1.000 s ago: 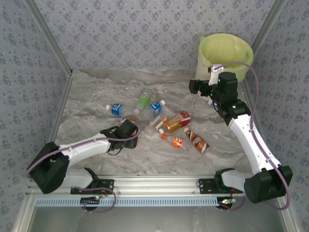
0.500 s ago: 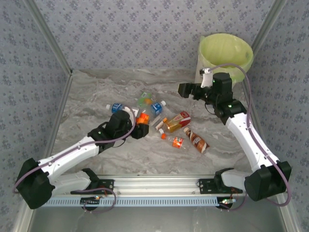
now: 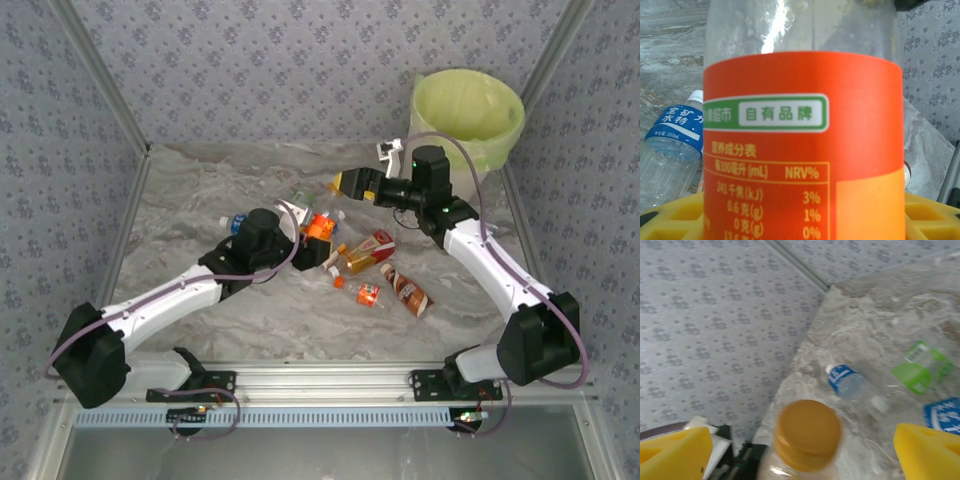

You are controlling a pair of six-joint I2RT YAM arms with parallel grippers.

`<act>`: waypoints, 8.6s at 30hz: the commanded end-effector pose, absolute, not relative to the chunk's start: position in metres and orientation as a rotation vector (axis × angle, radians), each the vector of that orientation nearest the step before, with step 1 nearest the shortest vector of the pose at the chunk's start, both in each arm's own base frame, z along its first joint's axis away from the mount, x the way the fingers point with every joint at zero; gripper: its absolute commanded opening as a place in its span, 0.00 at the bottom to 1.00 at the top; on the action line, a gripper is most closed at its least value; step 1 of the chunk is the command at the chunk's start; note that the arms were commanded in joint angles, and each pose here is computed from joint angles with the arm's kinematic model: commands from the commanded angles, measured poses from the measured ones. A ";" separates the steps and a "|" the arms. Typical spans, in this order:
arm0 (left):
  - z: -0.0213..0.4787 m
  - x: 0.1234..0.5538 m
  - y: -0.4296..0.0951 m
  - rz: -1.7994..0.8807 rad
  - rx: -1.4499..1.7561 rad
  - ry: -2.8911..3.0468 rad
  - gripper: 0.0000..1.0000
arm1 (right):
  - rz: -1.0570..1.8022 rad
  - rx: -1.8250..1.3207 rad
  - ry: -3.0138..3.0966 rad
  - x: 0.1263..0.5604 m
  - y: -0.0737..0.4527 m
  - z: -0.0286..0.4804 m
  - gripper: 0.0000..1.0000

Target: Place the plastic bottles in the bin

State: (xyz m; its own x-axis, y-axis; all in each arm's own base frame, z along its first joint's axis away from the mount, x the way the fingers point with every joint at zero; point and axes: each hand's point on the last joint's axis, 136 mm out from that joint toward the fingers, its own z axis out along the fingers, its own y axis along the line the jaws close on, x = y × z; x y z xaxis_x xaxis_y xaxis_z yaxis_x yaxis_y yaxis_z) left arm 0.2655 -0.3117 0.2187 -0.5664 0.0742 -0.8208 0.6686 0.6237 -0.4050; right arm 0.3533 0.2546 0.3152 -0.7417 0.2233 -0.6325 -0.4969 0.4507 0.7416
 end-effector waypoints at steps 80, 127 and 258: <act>0.180 0.273 -0.065 -0.360 -0.538 1.849 1.00 | -0.031 0.172 1.972 0.587 -0.020 0.361 0.17; 0.159 0.290 -0.055 -0.276 -0.648 1.883 1.00 | 0.050 -0.256 2.430 0.373 -0.043 0.172 1.00; 0.145 0.302 -0.062 -0.343 -0.728 1.997 0.99 | -0.076 0.274 1.840 0.515 -0.068 0.407 0.46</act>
State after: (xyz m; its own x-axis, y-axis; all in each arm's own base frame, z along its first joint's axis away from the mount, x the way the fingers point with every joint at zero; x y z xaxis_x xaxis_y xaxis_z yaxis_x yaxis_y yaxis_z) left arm 0.3001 -0.0603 0.1320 -0.3843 -0.5990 -0.7025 -0.3589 0.7980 -0.4841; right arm 0.5073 -0.0420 0.4018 -0.2699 0.0824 -0.9593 0.0893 0.9942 0.0603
